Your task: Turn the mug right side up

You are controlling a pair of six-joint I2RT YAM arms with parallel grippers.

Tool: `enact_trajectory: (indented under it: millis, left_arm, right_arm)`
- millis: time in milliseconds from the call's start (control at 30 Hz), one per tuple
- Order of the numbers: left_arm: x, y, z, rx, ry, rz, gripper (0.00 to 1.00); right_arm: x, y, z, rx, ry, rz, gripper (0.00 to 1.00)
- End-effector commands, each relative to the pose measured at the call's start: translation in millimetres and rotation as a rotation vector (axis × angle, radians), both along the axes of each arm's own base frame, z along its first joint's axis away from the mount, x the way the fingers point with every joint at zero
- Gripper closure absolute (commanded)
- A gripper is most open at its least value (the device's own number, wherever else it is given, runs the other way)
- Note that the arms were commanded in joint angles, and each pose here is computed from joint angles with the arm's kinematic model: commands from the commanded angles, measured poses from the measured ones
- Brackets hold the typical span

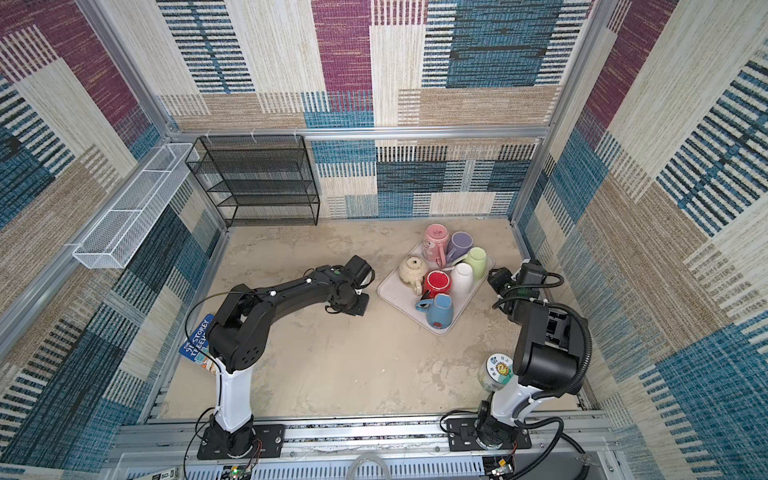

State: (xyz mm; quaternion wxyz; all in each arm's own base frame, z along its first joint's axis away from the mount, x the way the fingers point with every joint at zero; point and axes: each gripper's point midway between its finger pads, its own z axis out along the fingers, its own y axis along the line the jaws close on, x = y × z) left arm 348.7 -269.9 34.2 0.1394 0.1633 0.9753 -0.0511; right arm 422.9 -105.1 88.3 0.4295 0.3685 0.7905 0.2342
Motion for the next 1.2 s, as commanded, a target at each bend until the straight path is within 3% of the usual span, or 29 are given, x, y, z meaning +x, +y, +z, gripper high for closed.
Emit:
enact_trajectory:
  millis: [0, 100, 233, 367, 667, 933, 1167]
  left_arm:
    - [1.1, -5.0, 9.3, -0.047, -0.026, 0.013, 1.00]
    - [3.7, -12.0, 20.5, -0.087, -0.036, 0.013, 1.00]
    - [14.6, -24.7, 35.4, -0.133, -0.065, 0.006, 0.86]
    - [29.1, -39.6, 42.0, -0.165, -0.085, -0.001, 0.72]
    - [54.0, -67.2, 35.6, -0.206, -0.086, -0.018, 0.61]
    - [62.5, -84.1, 25.8, -0.249, -0.067, -0.028, 0.59]
    - [67.7, -91.7, 18.7, -0.262, -0.054, -0.025, 0.60]
  right_arm:
    - [8.4, 1.3, -1.8, 0.001, 0.002, 0.032, 0.53]
    - [19.1, -2.1, -6.4, 0.006, 0.020, 0.042, 0.56]
    - [34.8, -11.4, -8.2, -0.007, 0.040, 0.037, 0.61]
    - [50.6, -15.7, -16.3, -0.003, 0.063, 0.055, 0.59]
    - [87.8, -30.8, -32.2, -0.030, 0.126, 0.102, 0.56]
    - [99.3, -43.8, -50.2, -0.072, 0.194, 0.099, 0.58]
    - [106.3, -44.4, -65.8, -0.067, 0.230, 0.123, 0.66]
